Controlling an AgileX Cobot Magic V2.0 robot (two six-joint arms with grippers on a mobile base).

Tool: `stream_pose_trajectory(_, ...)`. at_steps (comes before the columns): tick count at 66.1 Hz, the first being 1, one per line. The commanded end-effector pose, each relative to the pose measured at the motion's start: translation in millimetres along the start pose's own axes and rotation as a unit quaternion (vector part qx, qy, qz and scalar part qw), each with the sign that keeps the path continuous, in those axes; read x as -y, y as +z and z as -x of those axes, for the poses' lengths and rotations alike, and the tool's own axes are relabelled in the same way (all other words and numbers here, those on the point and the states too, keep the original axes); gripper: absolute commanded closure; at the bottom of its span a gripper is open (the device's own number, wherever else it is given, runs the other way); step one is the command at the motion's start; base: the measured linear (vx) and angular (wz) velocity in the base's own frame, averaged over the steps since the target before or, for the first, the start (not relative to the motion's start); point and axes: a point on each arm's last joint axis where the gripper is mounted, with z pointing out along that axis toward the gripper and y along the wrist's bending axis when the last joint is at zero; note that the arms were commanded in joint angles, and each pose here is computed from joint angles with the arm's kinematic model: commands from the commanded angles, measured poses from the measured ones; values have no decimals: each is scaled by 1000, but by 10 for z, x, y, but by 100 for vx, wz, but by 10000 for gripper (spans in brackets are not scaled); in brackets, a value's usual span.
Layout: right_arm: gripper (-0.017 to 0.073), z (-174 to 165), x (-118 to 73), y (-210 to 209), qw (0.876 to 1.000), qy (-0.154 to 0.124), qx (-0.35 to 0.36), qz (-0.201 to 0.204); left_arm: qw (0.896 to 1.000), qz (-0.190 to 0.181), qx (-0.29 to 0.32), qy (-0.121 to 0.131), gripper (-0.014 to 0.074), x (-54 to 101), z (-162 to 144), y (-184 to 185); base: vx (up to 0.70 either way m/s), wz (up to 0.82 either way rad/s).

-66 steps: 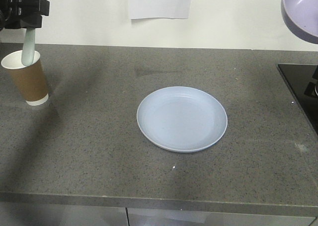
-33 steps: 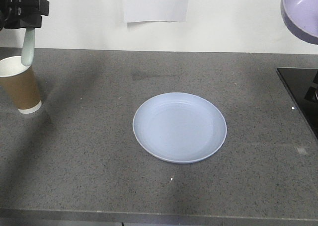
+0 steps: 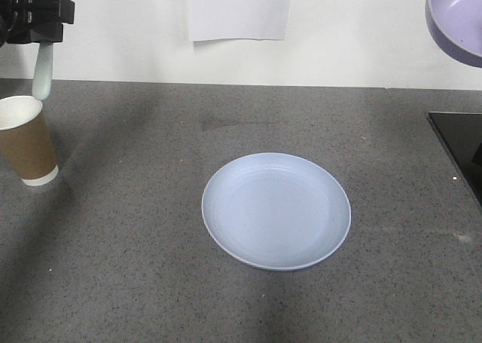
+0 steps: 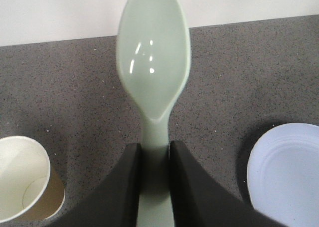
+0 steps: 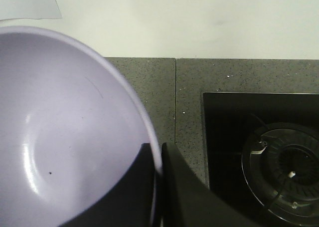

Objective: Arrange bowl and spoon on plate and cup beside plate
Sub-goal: 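Drive closer and stop with the light blue plate centered ahead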

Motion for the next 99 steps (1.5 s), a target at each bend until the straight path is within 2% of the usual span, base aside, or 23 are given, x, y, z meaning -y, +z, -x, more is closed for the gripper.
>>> stream_pose_trajectory(1, 565, 117, -15, -212, 998, -4, 64, -4, 998, -11, 63, -3, 600, 60, 123, -244, 7, 1)
stream_pose_trajectory(99, 565, 118, -15, -212, 998, -4, 64, -4, 998, -11, 63, -3, 600, 60, 123, -244, 1, 0)
